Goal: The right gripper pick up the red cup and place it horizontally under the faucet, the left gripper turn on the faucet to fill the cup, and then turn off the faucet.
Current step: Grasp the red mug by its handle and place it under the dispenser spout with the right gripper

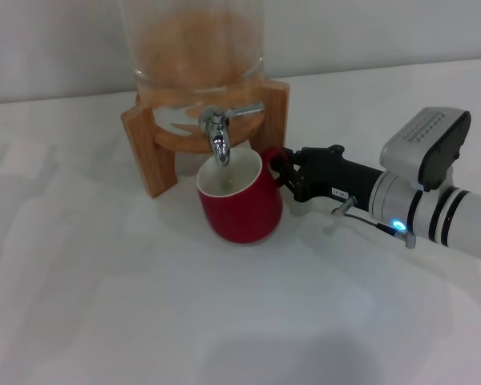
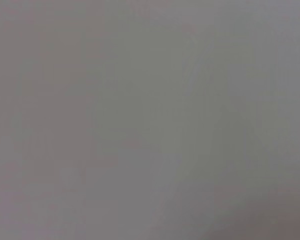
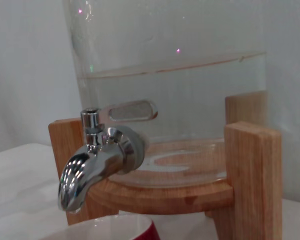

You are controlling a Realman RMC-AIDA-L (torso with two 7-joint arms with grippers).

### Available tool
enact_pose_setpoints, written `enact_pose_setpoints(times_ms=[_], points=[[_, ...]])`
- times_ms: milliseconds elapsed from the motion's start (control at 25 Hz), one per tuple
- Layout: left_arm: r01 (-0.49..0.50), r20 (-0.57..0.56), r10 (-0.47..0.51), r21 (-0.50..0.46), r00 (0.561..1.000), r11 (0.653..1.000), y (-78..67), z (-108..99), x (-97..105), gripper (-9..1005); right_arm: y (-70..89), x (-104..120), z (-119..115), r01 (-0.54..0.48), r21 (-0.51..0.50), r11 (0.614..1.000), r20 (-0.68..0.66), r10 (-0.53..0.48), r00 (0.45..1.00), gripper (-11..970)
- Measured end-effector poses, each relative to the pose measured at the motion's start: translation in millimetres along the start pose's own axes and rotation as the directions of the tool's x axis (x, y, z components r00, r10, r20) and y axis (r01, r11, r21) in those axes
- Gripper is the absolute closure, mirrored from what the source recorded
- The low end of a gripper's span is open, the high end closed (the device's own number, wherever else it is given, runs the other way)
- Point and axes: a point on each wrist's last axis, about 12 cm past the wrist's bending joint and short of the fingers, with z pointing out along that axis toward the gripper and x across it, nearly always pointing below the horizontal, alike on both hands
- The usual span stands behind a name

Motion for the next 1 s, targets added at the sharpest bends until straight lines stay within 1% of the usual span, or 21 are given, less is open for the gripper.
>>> enact_pose_setpoints(times_ms=[1000], points=[[0.001,0.003,-0.001,0.002,1.0,1.0,-0.8,1.0,-0.4,167,5.5,3.8,-1.1,0.007,-0.023,1.0,-0.011,-0.007,1.0,825]])
